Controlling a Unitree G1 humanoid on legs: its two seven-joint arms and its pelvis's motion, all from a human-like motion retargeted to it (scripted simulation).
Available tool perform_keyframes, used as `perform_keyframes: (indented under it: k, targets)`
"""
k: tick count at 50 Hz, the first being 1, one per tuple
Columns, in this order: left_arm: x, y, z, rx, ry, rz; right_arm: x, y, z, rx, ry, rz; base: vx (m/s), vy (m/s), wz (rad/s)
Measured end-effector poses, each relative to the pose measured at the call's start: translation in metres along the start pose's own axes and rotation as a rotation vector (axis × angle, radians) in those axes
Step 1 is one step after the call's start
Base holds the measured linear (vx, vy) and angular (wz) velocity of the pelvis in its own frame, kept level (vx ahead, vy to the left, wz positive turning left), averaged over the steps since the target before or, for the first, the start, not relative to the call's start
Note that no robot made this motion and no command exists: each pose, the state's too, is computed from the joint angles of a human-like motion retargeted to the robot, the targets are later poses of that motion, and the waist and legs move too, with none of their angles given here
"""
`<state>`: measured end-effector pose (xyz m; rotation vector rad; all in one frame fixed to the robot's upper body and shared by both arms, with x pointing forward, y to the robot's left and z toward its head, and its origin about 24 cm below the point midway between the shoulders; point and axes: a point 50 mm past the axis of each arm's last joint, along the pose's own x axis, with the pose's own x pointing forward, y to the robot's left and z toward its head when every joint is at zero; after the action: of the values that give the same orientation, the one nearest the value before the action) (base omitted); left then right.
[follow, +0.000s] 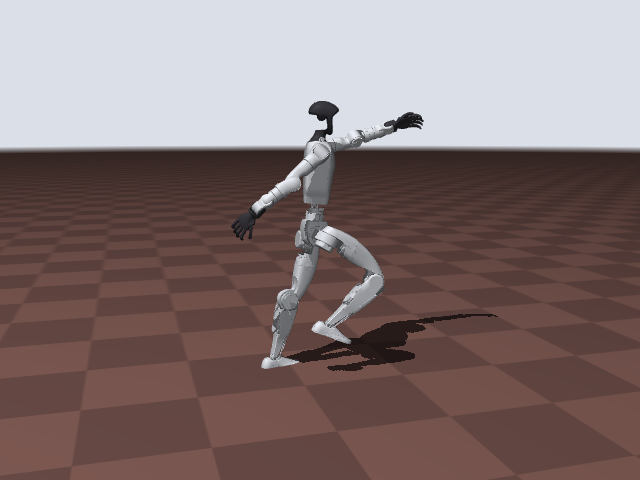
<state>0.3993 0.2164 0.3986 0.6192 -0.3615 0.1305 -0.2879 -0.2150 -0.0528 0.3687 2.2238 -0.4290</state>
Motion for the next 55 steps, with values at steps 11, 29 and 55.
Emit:
perform_keyframes:
  k: [11, 29, 55]
  targets:
    - [-0.083, -0.196, -0.17, -0.167, 0.327, -0.402, -0.071, 0.117, 0.251, -0.262, -0.601, -0.038, 0.6, -0.15, -0.19]
    - [-0.805, -0.113, -0.127, -0.775, 2.543, -0.781, -0.766, 0.214, 0.198, 0.203, -2.688, 0.547, 0.47, 0.0, -0.63]
    - [-0.015, -0.095, -0.082, -0.226, 0.212, -0.133, -0.028, 0.119, 0.186, -0.531, -0.391, 0.05, 0.49, 0.15, 0.51]
